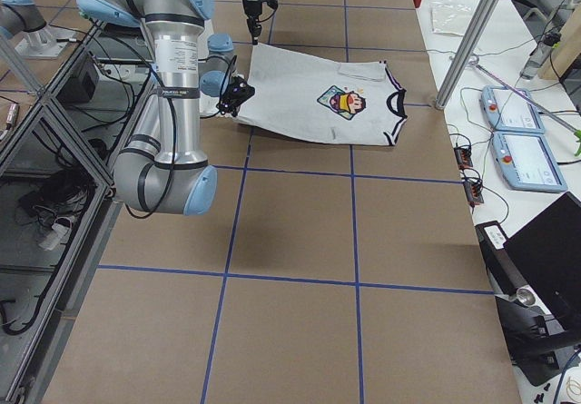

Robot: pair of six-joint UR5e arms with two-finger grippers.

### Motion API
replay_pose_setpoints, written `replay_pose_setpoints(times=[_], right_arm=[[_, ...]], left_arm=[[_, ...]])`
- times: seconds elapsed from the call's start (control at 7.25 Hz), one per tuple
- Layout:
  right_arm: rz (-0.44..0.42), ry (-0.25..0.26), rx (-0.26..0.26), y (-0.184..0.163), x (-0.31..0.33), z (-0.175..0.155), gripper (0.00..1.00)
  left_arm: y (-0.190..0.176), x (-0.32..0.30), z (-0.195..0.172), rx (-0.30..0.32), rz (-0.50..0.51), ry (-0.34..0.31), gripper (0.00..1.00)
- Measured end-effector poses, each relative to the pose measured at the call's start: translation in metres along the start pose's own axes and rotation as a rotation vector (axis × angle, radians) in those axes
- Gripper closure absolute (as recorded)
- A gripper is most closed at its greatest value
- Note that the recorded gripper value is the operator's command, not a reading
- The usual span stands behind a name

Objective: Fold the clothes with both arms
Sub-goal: 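Lift the hem with both grippers and fold it toward the collar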

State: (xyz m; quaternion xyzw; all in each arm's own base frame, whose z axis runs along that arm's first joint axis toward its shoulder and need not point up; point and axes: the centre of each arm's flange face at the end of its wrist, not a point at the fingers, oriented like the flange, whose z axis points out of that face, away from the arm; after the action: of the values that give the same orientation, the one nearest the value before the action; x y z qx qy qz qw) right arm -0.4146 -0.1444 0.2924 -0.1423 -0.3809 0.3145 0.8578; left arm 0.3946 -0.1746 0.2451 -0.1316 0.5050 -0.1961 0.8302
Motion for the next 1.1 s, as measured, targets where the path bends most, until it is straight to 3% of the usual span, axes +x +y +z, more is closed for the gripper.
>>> replay_pose_setpoints(times=[0.41,0.69,1.1], right_arm=[[0.028,-0.041,0.01,-0.016,-0.006,-0.037,1.0],[0.054,-0.106,0.064,-0.049,-0.031,-0.056,1.0],[0.018,-0.17,0.205,-0.112,-0.105,-0.045,1.0]], left_arm=[[-0.006,0.006,-0.028,-0.029,-0.012,0.01,1.0],[-0.049,0.018,-0.036,0.055,0.027,0.015,1.0],[-0.15,0.057,0.007,0.226,0.126,-0.035,1.0]])
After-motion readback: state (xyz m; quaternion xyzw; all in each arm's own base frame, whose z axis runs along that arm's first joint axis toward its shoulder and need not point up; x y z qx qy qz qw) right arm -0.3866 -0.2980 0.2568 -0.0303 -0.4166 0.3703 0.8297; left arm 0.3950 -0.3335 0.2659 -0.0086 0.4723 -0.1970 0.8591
